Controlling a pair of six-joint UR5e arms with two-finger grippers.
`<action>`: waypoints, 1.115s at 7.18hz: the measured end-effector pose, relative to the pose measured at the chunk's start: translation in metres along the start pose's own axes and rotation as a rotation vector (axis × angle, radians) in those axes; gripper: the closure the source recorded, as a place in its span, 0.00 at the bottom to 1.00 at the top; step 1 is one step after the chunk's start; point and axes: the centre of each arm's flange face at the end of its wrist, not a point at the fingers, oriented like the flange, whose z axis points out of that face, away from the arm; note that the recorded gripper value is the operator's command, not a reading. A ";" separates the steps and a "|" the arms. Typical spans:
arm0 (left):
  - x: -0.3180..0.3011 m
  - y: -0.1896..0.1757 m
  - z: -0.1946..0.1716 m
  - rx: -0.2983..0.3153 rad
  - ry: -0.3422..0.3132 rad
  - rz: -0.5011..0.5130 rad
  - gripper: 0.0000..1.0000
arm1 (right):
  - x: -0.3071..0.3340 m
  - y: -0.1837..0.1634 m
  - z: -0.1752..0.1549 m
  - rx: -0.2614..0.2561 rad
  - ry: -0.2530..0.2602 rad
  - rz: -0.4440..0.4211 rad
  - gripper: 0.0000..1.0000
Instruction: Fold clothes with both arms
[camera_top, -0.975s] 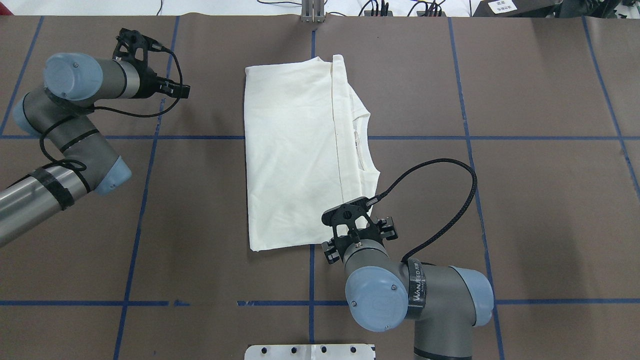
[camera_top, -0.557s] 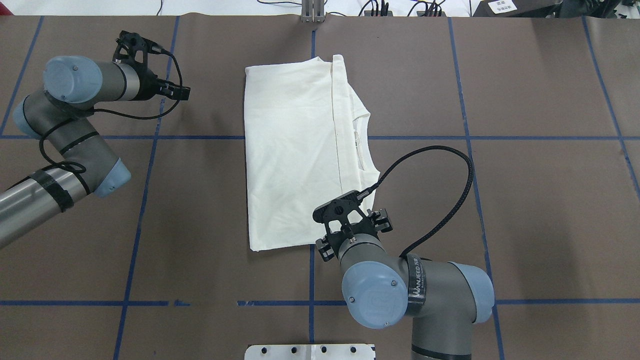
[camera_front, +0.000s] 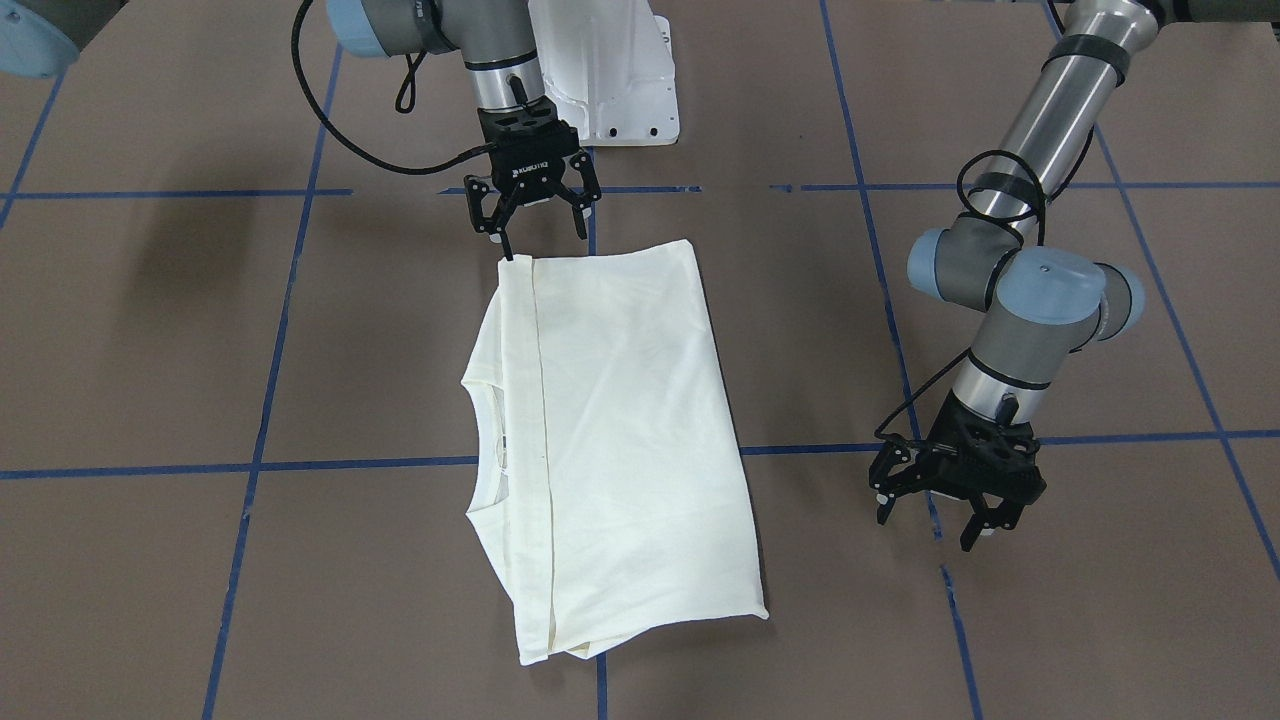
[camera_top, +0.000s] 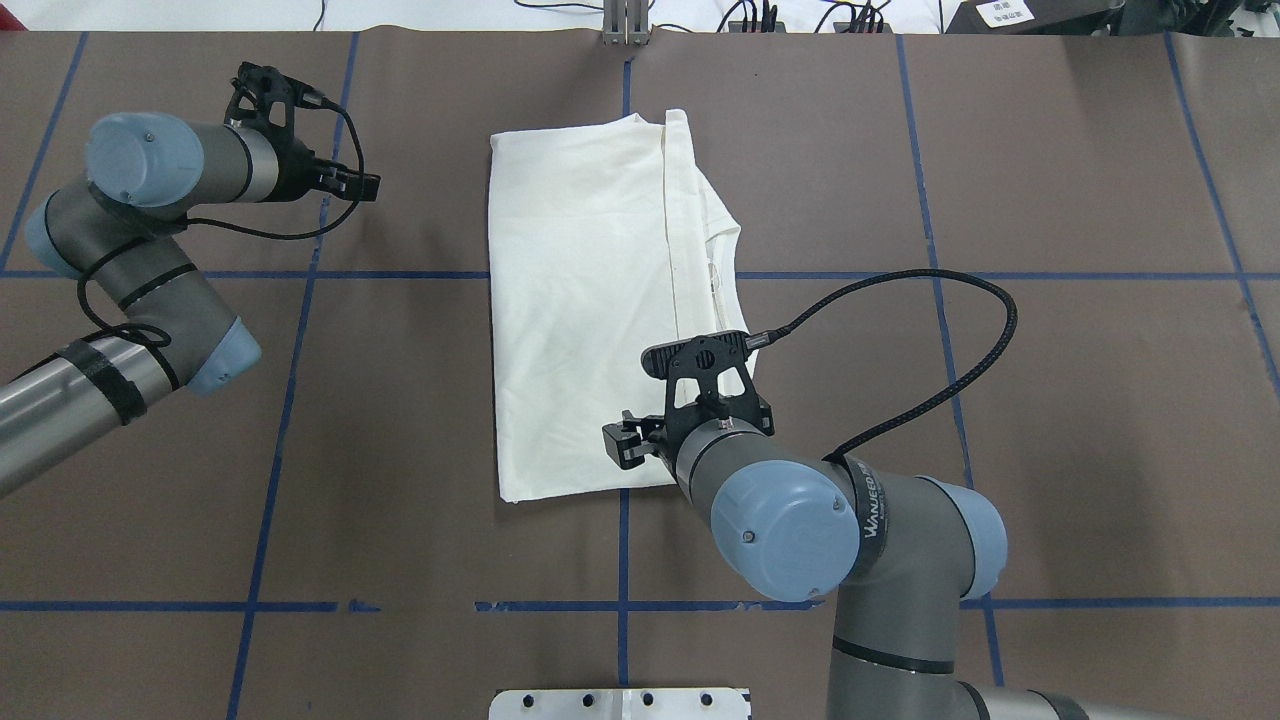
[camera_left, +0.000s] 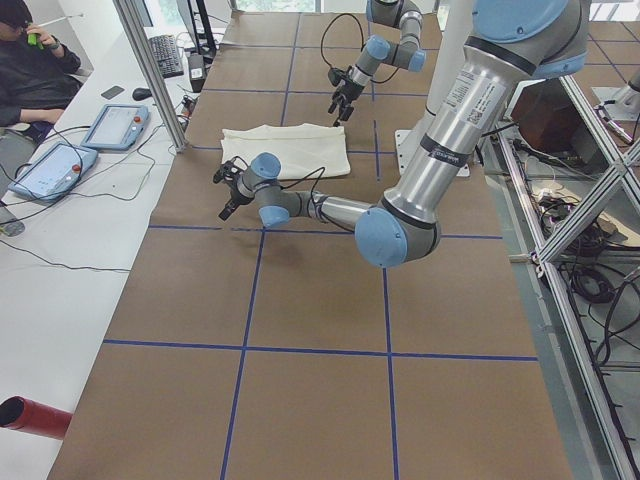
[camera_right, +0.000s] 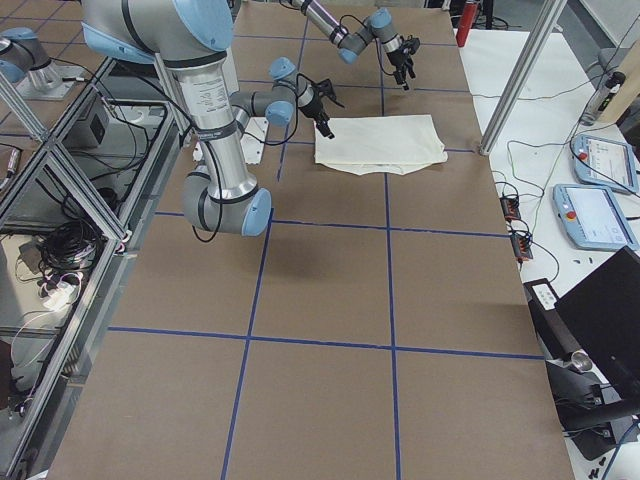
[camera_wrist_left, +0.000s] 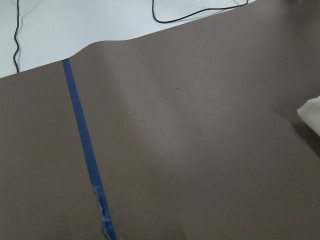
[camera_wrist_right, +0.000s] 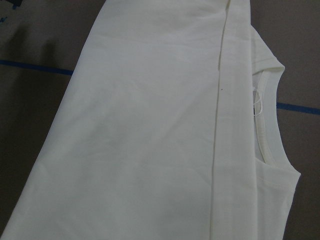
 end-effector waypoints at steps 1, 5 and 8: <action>0.004 -0.005 -0.004 0.008 0.007 0.005 0.00 | 0.005 -0.011 -0.004 0.016 -0.005 0.029 0.00; -0.004 -0.002 -0.036 -0.009 0.069 0.029 0.00 | -0.001 -0.028 -0.010 0.091 0.020 -0.187 0.00; -0.068 0.012 -0.109 -0.095 0.058 0.171 0.00 | -0.010 -0.028 -0.001 0.032 0.111 -0.290 0.00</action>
